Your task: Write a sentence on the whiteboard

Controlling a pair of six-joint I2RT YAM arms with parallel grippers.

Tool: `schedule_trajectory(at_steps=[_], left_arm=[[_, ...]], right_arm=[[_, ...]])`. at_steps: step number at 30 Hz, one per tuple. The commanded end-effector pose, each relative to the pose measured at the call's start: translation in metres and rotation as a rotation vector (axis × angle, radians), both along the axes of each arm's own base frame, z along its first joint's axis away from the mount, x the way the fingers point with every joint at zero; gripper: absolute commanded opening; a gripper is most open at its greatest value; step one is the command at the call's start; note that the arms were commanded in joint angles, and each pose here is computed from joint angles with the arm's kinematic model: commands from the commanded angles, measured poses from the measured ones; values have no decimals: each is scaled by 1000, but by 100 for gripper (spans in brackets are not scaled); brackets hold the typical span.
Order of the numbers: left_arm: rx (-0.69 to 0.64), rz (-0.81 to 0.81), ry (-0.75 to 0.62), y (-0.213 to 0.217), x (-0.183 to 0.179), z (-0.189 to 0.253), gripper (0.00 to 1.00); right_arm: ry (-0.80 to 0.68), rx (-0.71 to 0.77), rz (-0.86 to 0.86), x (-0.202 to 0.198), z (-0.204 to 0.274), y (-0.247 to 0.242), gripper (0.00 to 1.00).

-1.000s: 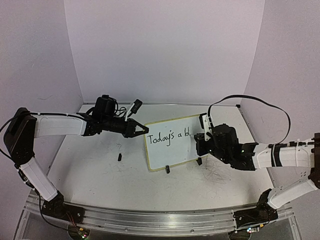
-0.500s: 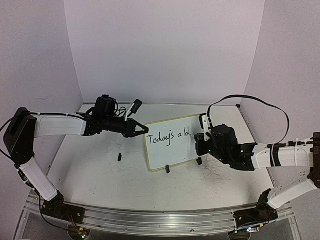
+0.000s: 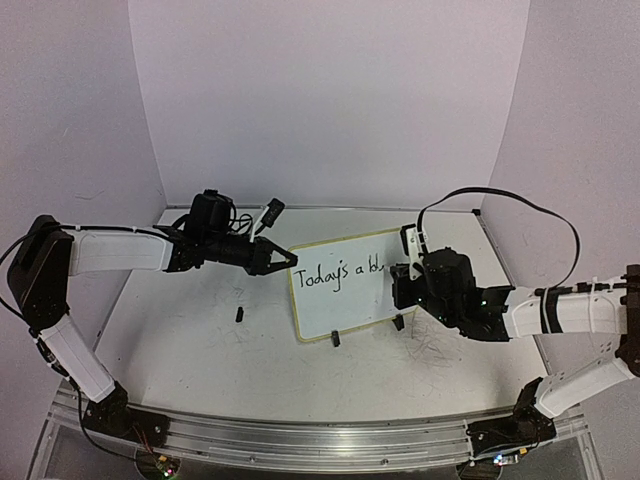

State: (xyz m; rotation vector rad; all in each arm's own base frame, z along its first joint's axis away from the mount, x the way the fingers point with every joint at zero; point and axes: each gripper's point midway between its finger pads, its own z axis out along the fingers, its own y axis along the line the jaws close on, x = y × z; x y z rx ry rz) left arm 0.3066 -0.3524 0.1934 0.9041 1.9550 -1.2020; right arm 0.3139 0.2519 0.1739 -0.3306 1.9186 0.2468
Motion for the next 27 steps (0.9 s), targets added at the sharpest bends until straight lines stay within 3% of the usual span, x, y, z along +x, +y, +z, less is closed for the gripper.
schedule_trajectory(at_steps=[1, 27], left_arm=[[-29, 41, -120, 4, 10, 30, 0], [-32, 40, -128, 4, 9, 33, 0]], right_arm=[[-77, 59, -29, 11, 33, 3, 0], [-7, 39, 21, 2, 8, 8, 0]])
